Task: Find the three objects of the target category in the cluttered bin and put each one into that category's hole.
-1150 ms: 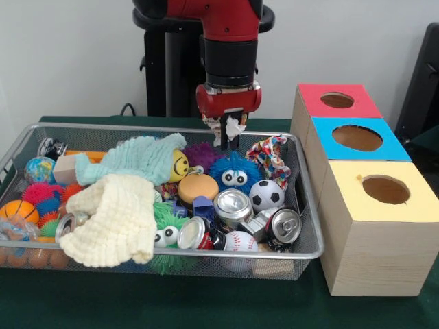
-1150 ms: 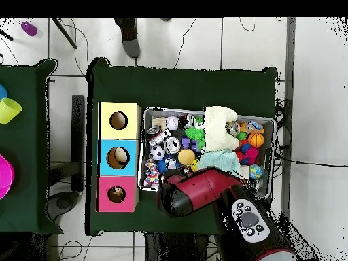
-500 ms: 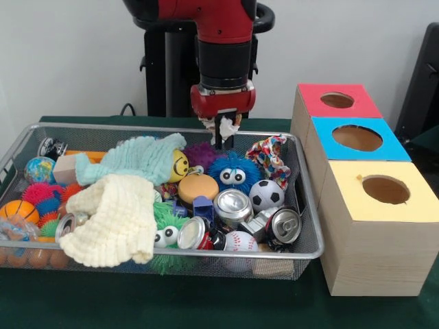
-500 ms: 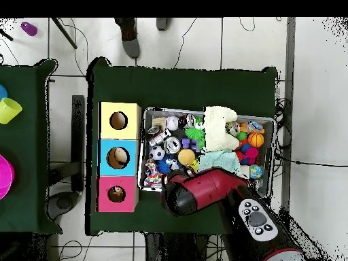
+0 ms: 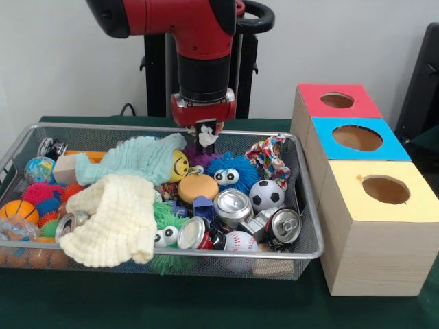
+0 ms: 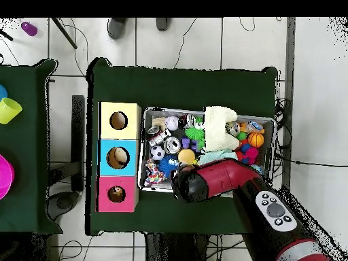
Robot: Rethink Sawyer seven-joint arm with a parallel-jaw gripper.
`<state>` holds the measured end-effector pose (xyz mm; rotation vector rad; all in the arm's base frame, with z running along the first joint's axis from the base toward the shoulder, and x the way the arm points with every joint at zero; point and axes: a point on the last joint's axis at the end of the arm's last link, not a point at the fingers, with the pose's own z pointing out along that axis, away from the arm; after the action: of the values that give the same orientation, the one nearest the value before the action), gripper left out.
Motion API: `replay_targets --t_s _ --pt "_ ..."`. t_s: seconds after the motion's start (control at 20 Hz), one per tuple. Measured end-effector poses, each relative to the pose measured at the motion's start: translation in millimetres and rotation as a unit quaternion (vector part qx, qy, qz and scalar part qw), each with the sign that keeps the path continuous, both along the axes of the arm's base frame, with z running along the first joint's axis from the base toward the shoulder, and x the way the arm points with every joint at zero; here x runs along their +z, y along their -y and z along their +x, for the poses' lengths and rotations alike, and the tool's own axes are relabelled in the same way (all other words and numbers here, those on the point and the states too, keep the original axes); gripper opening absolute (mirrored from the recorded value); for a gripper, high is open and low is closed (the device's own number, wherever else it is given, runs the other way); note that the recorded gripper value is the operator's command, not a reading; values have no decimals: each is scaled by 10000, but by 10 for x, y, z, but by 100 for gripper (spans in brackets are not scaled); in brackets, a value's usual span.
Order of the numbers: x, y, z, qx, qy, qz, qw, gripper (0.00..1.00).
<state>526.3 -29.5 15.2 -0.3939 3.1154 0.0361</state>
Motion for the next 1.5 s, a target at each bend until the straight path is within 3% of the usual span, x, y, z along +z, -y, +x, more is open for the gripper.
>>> replay_targets --t_s 0.7,1.1,1.3,1.5 --pt "11 -180 365 64 168 235 9996 0" --pt "68 -214 526 84 103 214 9997 0" --pt "200 -195 552 64 87 163 9998 0" --pt "560 -190 531 -52 38 100 9999 0"
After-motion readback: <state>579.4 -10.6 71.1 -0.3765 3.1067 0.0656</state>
